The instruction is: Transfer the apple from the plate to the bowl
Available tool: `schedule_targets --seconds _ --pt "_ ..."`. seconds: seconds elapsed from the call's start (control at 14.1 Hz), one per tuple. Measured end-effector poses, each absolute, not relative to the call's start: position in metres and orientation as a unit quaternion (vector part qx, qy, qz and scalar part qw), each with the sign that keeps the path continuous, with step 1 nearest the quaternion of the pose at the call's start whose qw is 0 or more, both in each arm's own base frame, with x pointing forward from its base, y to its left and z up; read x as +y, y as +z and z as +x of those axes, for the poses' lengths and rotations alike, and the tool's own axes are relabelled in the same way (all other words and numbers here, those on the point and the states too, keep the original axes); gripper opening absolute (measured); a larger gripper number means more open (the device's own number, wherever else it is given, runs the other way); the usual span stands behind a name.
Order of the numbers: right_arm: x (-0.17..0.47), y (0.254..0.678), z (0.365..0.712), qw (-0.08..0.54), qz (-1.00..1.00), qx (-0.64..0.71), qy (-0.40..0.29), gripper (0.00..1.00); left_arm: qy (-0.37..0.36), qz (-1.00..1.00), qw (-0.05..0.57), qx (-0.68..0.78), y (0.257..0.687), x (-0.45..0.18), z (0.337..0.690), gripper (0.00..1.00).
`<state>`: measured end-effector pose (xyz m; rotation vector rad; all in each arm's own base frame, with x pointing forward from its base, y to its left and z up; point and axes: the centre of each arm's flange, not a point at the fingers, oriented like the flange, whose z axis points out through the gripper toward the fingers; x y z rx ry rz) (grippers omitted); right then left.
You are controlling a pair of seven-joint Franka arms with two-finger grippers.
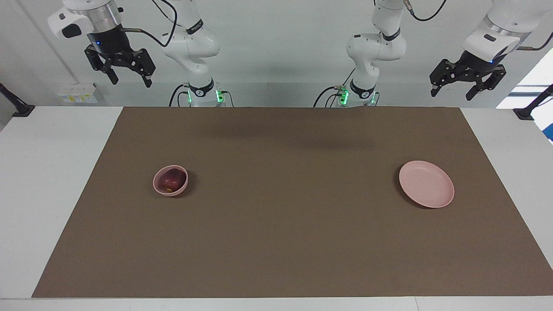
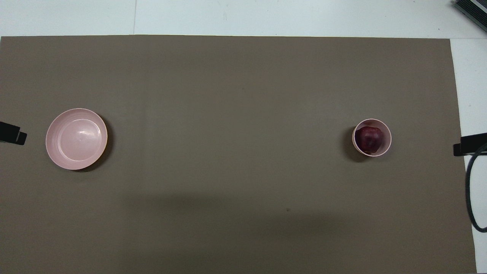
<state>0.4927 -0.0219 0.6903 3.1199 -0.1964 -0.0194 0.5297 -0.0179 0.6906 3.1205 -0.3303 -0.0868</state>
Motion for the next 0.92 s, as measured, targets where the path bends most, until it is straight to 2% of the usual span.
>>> schedule_targets --seconds 0.92 --pt "-0.019 0.686 0.489 0.007 0.998 -0.061 -0.012 1.00 -0.028 0.995 0.004 -0.093 0.691 -0.030 0.529 1.00"
